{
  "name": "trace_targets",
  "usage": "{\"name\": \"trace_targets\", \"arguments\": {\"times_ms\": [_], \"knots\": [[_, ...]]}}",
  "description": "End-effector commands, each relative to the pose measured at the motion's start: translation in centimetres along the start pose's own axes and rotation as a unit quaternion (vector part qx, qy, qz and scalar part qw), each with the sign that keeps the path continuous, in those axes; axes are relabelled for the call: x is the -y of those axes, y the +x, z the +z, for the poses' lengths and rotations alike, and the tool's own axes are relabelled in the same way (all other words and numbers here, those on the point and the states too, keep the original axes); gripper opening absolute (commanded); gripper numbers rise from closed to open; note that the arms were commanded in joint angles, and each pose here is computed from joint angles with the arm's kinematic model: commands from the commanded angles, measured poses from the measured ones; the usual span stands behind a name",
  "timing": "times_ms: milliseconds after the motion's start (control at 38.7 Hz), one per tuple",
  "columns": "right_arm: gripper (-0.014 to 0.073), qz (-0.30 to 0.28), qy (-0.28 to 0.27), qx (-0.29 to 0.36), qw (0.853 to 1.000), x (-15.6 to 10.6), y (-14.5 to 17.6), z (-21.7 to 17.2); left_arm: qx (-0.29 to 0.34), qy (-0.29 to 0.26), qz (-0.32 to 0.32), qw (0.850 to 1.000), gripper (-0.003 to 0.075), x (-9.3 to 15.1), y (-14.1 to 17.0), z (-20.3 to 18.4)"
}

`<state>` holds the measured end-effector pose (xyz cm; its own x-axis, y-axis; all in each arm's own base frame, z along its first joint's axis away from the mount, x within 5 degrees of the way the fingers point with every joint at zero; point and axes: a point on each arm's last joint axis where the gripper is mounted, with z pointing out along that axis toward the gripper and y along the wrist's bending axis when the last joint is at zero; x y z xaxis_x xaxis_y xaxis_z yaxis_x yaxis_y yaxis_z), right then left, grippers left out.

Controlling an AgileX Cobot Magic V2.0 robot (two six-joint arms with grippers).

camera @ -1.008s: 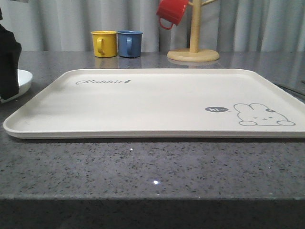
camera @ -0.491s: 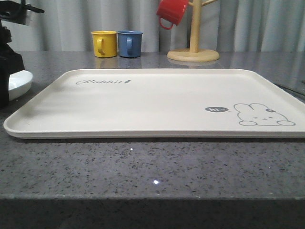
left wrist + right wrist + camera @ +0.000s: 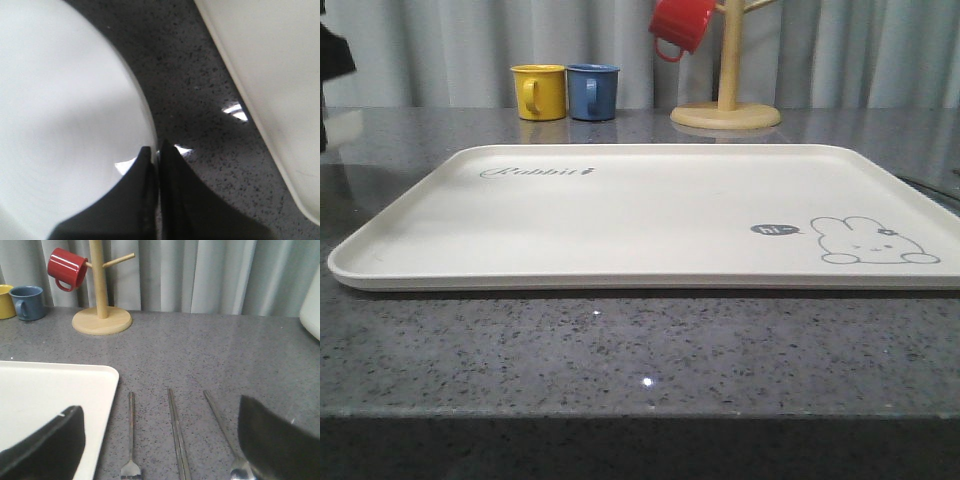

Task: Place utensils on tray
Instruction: 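Reach the left gripper to the white plate's rim and grasp it, then lift the white plate with the left gripper onto the tray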

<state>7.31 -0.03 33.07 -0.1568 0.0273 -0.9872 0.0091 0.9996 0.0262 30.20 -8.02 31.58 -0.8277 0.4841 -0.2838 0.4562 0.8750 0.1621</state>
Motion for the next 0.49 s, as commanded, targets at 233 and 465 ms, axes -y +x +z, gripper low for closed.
{"name": "trace_targets", "arguments": {"times_ms": [233,465], "knots": [[0.0642,-0.008,0.003,0.050,0.999,0.0,-1.8,-0.2,0.101,-0.048,0.053,0.992,-0.0018,3.0,-2.2,-8.6],[0.0642,-0.008,0.003,0.050,0.999,0.0,-1.8,-0.2,0.142,-0.002,0.108,0.984,-0.0018,9.9,-3.6,-9.4]]}}
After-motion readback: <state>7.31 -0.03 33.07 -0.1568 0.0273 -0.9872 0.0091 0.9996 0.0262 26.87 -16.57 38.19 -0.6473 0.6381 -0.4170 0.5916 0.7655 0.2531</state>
